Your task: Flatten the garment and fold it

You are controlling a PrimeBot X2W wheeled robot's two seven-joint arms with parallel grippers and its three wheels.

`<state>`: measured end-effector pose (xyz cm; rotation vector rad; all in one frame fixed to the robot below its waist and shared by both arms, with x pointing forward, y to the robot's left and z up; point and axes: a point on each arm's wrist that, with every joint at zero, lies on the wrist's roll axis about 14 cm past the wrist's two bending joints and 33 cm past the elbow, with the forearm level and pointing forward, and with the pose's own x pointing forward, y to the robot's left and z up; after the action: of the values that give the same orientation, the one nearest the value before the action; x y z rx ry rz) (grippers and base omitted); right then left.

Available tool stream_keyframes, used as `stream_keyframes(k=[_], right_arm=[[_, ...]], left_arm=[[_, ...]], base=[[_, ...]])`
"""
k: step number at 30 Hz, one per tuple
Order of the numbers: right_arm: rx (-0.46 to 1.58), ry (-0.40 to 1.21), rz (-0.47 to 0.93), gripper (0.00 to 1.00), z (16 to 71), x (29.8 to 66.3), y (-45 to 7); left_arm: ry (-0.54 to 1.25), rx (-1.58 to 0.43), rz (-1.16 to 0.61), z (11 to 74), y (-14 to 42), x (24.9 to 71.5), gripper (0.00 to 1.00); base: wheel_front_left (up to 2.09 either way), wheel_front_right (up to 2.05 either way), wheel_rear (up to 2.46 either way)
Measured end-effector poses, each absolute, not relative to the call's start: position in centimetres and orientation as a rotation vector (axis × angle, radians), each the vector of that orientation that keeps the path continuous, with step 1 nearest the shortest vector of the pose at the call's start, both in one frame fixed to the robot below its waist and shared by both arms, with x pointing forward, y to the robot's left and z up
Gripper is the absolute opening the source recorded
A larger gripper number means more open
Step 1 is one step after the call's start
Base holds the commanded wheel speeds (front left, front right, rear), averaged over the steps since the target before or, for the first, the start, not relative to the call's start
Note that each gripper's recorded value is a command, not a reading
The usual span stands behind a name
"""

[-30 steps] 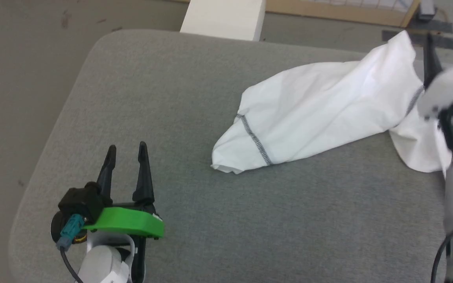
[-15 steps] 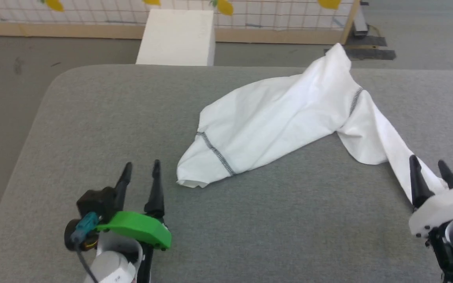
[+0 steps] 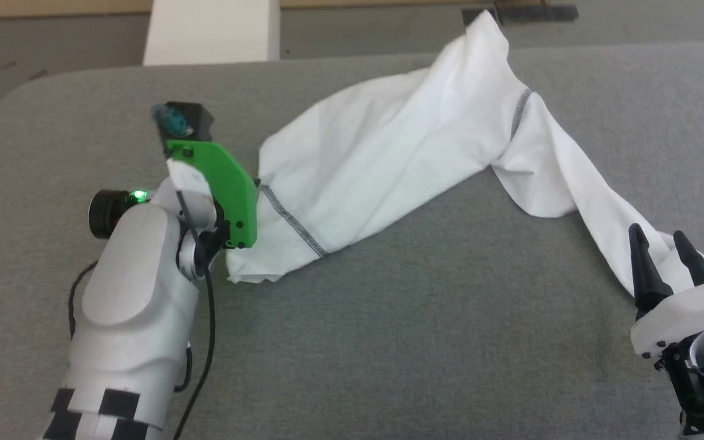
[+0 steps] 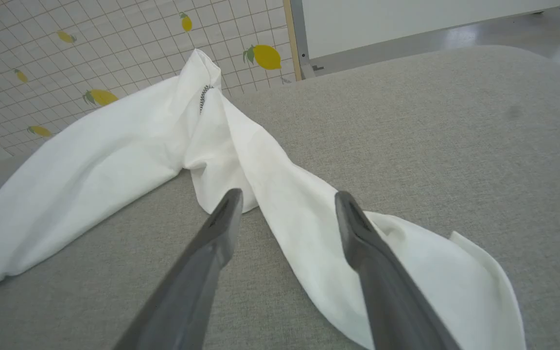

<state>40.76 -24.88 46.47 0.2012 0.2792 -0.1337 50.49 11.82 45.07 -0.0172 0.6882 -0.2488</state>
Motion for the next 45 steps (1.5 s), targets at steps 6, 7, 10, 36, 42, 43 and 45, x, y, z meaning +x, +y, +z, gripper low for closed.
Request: stream_keyframes(k=[6,7,10,36,42,43,45], right_arm=[[0.202,0.324,-0.178,1.00,44.5,40.5,-26.2],[0.201,0.330,-0.187,1.00,44.2,40.3,-26.4],[0.199,0.353,-0.205,1.00,43.4,40.0,-26.9],[0.124,0.380,0.107,1.00,45.5,43.8,-16.7],[0.002,0.454,0.221,1.00,46.2,46.4,-12.9],[-0.038,0.486,0.235,1.00,45.9,46.9,-12.6],[-0.108,0.561,0.255,1.00,45.0,47.4,-12.2]], left_arm=[[1.012,0.086,-0.308,38.5,10.3,48.3,1.00],[1.019,0.082,-0.323,38.2,9.9,48.3,0.87],[0.980,0.075,-0.355,37.9,9.2,48.9,0.00],[0.024,-0.197,0.093,54.8,23.3,50.5,1.00],[-0.131,-0.118,0.089,54.1,22.7,45.4,1.00],[-0.128,-0.129,0.091,53.5,22.4,44.6,1.00],[-0.121,-0.145,0.100,52.7,22.1,43.5,1.00]], base=[[0.00,0.00,0.00],[0.00,0.00,0.00],[0.00,0.00,0.00],[0.00,0.00,0.00],[0.00,0.00,0.00],[0.00,0.00,0.00],[0.00,0.00,0.00]])
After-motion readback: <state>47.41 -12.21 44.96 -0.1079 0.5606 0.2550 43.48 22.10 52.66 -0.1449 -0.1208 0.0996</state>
